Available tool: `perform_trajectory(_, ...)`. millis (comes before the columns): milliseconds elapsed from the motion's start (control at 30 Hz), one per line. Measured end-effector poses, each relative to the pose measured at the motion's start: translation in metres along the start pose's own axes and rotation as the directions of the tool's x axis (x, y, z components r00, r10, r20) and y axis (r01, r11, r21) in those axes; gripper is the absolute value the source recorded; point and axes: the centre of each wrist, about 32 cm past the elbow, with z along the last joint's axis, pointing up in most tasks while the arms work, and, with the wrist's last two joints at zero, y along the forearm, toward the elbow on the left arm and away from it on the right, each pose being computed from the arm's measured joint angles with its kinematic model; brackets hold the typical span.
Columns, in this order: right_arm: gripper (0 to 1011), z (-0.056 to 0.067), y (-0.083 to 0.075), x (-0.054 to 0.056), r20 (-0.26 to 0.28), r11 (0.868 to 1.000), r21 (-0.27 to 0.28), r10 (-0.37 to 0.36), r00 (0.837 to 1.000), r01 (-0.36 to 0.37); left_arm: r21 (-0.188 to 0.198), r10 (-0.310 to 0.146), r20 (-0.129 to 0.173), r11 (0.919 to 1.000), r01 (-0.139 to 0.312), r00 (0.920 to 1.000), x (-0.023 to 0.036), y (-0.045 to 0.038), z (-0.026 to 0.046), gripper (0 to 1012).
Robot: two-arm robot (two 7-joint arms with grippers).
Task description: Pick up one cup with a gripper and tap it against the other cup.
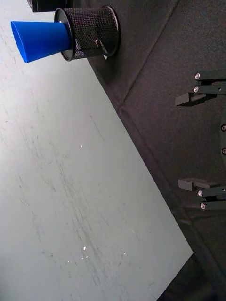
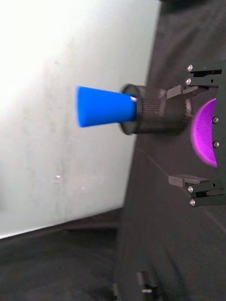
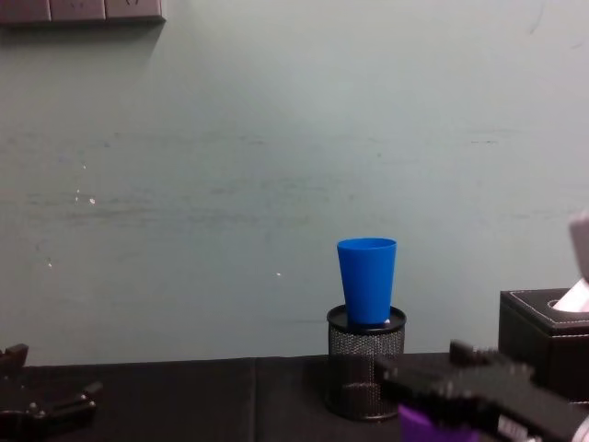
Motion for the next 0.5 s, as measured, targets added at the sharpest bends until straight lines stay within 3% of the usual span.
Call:
perform_trajectory(167, 1003, 0.024, -0.004, 0.002, 0.019, 0.998, 0.046, -0.05, 0.999, 0.049, 0.0, 0.0, 0.0, 1.0, 0.0, 1.0, 0.0, 0.0, 0.0, 1000)
perform_trajectory(267, 1003, 0.036, -0.007, 0.009, 0.007, 0.987, 0.072, -0.144, 0.99, 0.143, 0.0, 0.0, 0.0, 1.0, 0.0, 1.0, 0.0, 0.0, 0.0, 1000)
perform_trajectory(300, 1003, 0.036, -0.007, 0.009, 0.007, 0.987, 0.072, -0.144, 0.99, 0.143, 0.0, 0.0, 0.0, 1.0, 0.0, 1.0, 0.0, 0.0, 0.0, 1000)
perform_trajectory(433, 1003, 0.036, -0.005, 0.02, 0.02, 0.962, 0.048, -0.27, 0.963, 0.269, 0.0, 0.0, 0.0, 1.0, 0.0, 1.0, 0.0, 0.0, 0.0, 1000)
perform_trajectory(500, 1003, 0.032, -0.003, 0.024, 0.032, 0.955, 0.032, -0.297, 0.954, 0.296, 0.0, 0.0, 0.0, 1.0, 0.0, 1.0, 0.0, 0.0, 0.0, 1000)
